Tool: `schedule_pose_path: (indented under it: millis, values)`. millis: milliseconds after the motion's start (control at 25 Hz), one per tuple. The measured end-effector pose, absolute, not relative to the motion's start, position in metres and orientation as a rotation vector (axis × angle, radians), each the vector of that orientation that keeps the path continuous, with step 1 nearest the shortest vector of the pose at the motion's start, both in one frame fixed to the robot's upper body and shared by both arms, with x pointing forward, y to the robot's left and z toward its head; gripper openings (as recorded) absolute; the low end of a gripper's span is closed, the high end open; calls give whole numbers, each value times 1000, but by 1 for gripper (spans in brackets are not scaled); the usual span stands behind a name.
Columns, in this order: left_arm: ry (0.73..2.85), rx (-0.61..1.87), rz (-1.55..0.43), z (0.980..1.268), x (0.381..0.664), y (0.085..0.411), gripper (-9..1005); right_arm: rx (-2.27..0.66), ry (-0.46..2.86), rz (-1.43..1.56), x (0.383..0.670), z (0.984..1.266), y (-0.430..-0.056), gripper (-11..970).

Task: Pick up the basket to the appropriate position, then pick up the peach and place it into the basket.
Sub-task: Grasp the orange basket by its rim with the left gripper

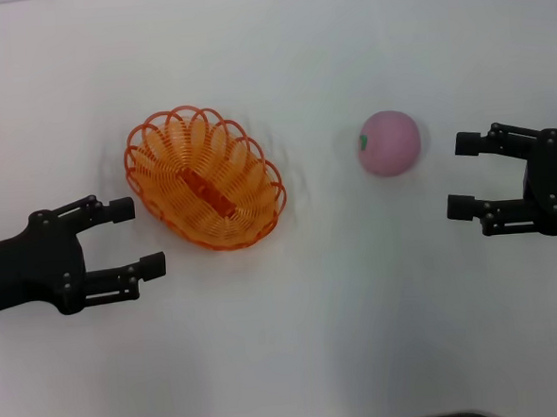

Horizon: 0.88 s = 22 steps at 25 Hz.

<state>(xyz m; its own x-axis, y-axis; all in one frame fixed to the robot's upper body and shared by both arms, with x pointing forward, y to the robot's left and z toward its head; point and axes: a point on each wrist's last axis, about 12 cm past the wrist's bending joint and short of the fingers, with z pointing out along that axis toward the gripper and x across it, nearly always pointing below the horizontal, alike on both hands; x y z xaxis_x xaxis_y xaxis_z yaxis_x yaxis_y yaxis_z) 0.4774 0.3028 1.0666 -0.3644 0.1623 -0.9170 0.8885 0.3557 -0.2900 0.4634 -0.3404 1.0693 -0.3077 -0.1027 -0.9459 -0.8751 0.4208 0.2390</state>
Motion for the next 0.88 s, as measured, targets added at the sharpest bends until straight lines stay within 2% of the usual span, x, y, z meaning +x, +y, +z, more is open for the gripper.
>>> schedule_pose_path:
  millis: [880]
  values:
    - [1749, 938, -1075, 1070, 481, 302, 899, -858, 1705, 1010, 463, 1069, -338, 941]
